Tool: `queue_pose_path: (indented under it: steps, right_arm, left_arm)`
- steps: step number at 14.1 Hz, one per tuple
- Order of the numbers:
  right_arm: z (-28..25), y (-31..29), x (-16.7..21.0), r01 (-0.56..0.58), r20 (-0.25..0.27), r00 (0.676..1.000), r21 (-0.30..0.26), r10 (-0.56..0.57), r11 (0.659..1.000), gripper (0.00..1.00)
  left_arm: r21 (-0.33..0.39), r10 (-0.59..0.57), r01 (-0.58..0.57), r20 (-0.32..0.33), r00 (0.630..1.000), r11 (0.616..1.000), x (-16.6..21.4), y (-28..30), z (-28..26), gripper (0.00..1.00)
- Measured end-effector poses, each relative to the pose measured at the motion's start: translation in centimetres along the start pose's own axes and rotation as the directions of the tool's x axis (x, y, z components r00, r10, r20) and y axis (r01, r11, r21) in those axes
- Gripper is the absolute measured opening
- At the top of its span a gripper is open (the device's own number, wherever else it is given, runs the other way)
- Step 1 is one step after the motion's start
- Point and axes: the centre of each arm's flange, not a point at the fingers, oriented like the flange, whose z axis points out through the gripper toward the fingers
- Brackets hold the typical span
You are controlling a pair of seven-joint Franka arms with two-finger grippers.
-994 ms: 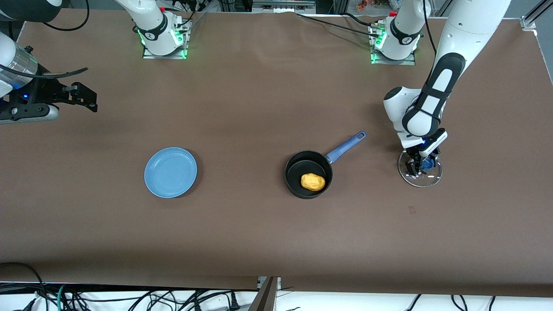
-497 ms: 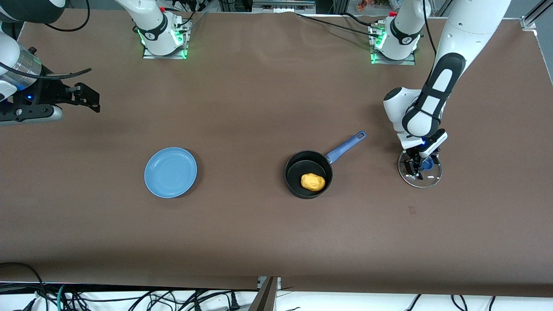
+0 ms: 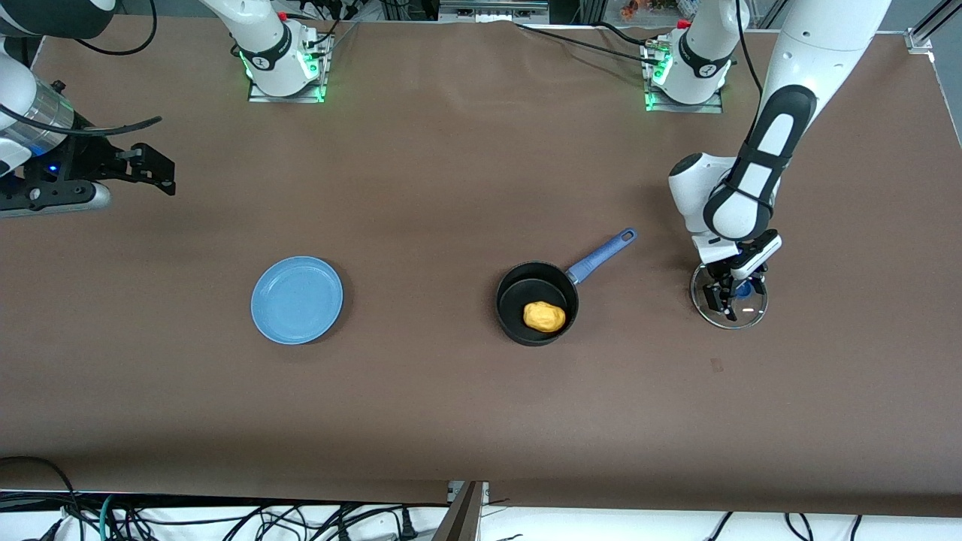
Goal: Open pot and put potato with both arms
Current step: 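Lower the lid onto the table with the left gripper while the right gripper retracts, then open the left gripper and raise it away from the lid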
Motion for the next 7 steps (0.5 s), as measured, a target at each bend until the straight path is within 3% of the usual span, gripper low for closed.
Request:
queue_pose_path:
  steps: [7]
  right_arm:
    - [-0.1, -0.1, 0.0, 0.002, -0.001, 1.0, 0.0, -0.002, 1.0, 1.0]
  left_arm:
    - [0.06, -0.046, 0.041, 0.093, 0.995, 0.997, 7.7, 4.1, -2.7, 1.0]
